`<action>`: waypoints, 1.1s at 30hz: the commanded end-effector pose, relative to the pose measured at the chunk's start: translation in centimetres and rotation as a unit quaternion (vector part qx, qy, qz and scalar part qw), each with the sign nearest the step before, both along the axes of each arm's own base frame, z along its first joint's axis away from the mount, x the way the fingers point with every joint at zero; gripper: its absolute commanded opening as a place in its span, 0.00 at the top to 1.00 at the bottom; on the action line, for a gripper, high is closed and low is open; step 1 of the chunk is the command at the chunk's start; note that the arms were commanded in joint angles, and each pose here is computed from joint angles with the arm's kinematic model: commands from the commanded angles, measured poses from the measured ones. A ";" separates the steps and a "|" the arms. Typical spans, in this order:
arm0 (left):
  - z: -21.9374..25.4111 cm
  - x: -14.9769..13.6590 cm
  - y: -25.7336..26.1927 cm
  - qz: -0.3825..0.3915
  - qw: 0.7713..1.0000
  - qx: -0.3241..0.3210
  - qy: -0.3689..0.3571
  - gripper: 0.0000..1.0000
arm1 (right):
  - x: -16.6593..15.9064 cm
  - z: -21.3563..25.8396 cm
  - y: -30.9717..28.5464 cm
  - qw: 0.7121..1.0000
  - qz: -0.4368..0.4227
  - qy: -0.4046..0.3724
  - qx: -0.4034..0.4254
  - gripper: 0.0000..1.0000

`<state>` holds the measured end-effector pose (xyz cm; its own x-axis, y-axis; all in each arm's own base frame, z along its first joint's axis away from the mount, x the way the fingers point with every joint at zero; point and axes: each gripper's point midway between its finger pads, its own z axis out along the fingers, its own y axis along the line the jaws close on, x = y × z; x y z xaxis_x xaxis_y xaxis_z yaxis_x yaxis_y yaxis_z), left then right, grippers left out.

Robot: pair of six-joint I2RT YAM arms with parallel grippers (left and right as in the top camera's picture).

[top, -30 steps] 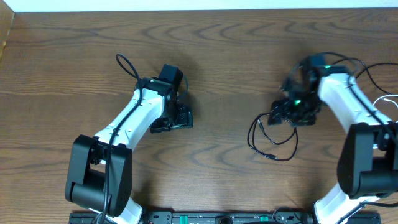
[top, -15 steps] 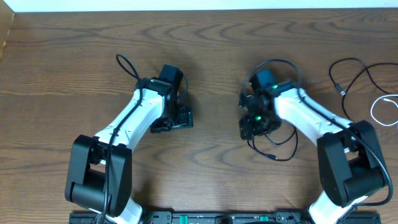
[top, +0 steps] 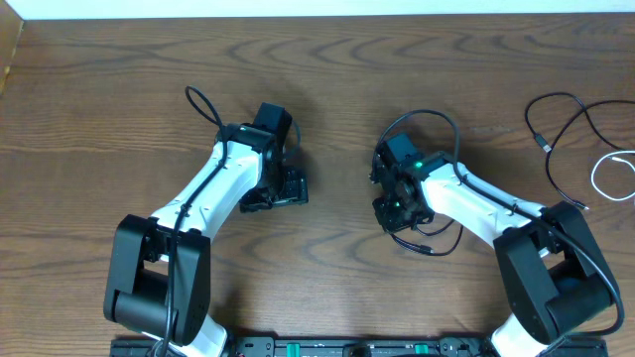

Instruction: Untangle cables

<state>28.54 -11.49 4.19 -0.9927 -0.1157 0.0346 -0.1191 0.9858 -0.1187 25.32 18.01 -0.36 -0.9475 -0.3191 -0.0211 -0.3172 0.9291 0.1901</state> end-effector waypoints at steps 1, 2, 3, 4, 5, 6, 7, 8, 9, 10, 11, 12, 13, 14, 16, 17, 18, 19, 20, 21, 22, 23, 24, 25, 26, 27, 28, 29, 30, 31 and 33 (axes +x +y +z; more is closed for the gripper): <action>-0.3 -0.3 0.1 0.002 1.000 0.004 0.008 0.16 | -2.7 -2.5 -2.4 0.996 -0.057 0.046 -0.059 0.79; -0.3 -0.3 0.1 0.002 1.000 0.004 0.008 0.16 | -2.9 -2.6 -2.6 0.995 -0.061 0.050 -0.063 0.79; -0.3 -0.3 0.1 0.002 1.000 0.004 0.008 0.16 | -3.2 -2.7 -2.7 0.994 -0.064 0.054 -0.066 0.80; -0.3 -0.3 0.1 0.002 1.000 0.004 0.008 0.16 | -3.4 -2.8 -2.8 0.993 -0.071 0.058 -0.068 0.83; -0.3 -0.3 0.1 0.002 1.000 0.004 0.007 0.16 | -3.6 -2.8 -2.9 0.993 -0.078 0.060 -0.070 0.86; -0.3 -0.3 0.1 0.002 1.000 0.004 0.007 0.16 | -3.7 -2.9 -3.0 0.992 -0.083 0.062 -0.071 0.91; -0.3 -0.3 0.1 0.002 1.000 0.004 0.007 0.16 | -3.7 -2.9 -3.0 0.992 -0.087 0.064 -0.072 0.95; -0.3 -0.3 0.1 0.002 1.000 0.004 0.007 0.16 | -3.7 -2.9 -3.0 0.992 -0.087 0.064 -0.071 0.99; -0.3 -0.3 0.1 0.002 1.000 0.004 0.007 0.16 | -3.7 -2.9 -2.9 0.992 -0.087 0.062 -0.070 0.99; -0.3 -0.3 0.1 0.002 1.000 0.004 0.007 0.16 | -3.5 -3.0 -2.8 0.992 -0.087 0.060 -0.067 0.99; -0.3 -0.3 0.1 0.002 1.000 0.004 0.007 0.16 | -3.4 -2.9 -2.4 0.993 -0.087 0.059 -0.057 0.99; -0.3 -0.3 0.1 0.002 1.000 0.004 0.007 0.16 | -3.2 -2.9 -1.8 0.994 -0.087 0.060 -0.041 0.99; -0.3 -0.3 0.1 0.002 1.000 0.004 0.007 0.16 | -3.0 -2.8 -1.3 0.994 -0.086 0.059 -0.027 0.99; -0.3 -0.3 0.1 0.002 1.000 0.004 0.008 0.16 | -2.7 -2.5 -0.4 0.995 -0.076 0.058 -0.006 0.99; -0.3 -0.3 0.1 0.002 1.000 0.004 0.008 0.16 | -1.7 -1.6 0.7 0.997 -0.059 0.047 0.022 0.99; -0.3 -0.3 0.1 0.002 1.000 0.004 0.008 0.16 | -1.0 -0.9 0.9 0.997 -0.052 0.039 0.030 0.99; -0.3 -0.3 0.1 0.002 1.000 0.004 0.007 0.16 | -0.2 -0.1 1.1 0.998 -0.049 0.031 0.034 0.99; -0.3 -0.3 0.1 0.002 1.000 0.004 0.008 0.16 | 0.7 1.1 1.2 0.998 -0.045 0.021 0.040 0.99; -0.3 -0.3 0.1 0.002 1.000 0.004 0.008 0.16 | 1.7 2.4 1.4 0.998 -0.038 0.008 0.046 0.99; -0.3 -0.3 0.1 0.002 1.000 0.004 0.008 0.16 | 2.9 4.0 1.6 0.998 -0.033 -0.007 0.054 0.99; -0.3 -0.3 0.1 0.002 1.000 0.004 0.008 0.16 | 4.1 5.7 1.7 0.997 -0.027 -0.024 0.061 0.99; -0.3 -0.3 0.1 0.002 1.000 0.004 0.008 0.16 | 5.1 7.2 1.6 0.997 -0.027 -0.040 0.065 0.99; -0.3 -0.3 0.1 0.002 1.000 0.004 0.008 0.16 | 7.0 9.9 1.1 0.995 -0.037 -0.070 0.068 0.99; -0.3 -0.3 0.1 0.002 1.000 0.004 0.008 0.16 | 7.9 11.4 0.8 0.993 -0.044 -0.087 0.069 0.99; -0.3 -0.3 0.1 0.002 1.000 0.004 0.009 0.16 | 9.0 13.2 0.3 0.990 -0.053 -0.107 0.071 0.99; -0.3 -0.4 0.1 0.002 1.000 0.004 0.009 0.16 | 9.9 15.1 -0.2 0.987 -0.061 -0.128 0.075 0.99; -0.3 -0.4 0.1 0.002 1.000 0.004 0.010 0.16 | 10.8 16.8 -0.7 0.983 -0.069 -0.149 0.078 0.99; -0.3 -0.4 0.1 0.002 1.000 0.005 0.010 0.16 | 11.4 18.3 -1.2 0.979 -0.077 -0.169 0.081 0.99; -0.3 -0.4 0.1 0.002 1.000 0.005 0.010 0.16 | 12.0 19.7 -1.7 0.975 -0.084 -0.188 0.085 0.99; -0.3 -0.4 0.1 0.002 1.000 0.005 0.010 0.16 | 12.2 20.7 -2.0 0.972 -0.086 -0.201 0.088 0.99; -0.3 -0.4 0.1 0.002 1.000 0.005 0.010 0.16 | 12.6 22.6 -2.8 0.964 -0.093 -0.228 0.095 0.99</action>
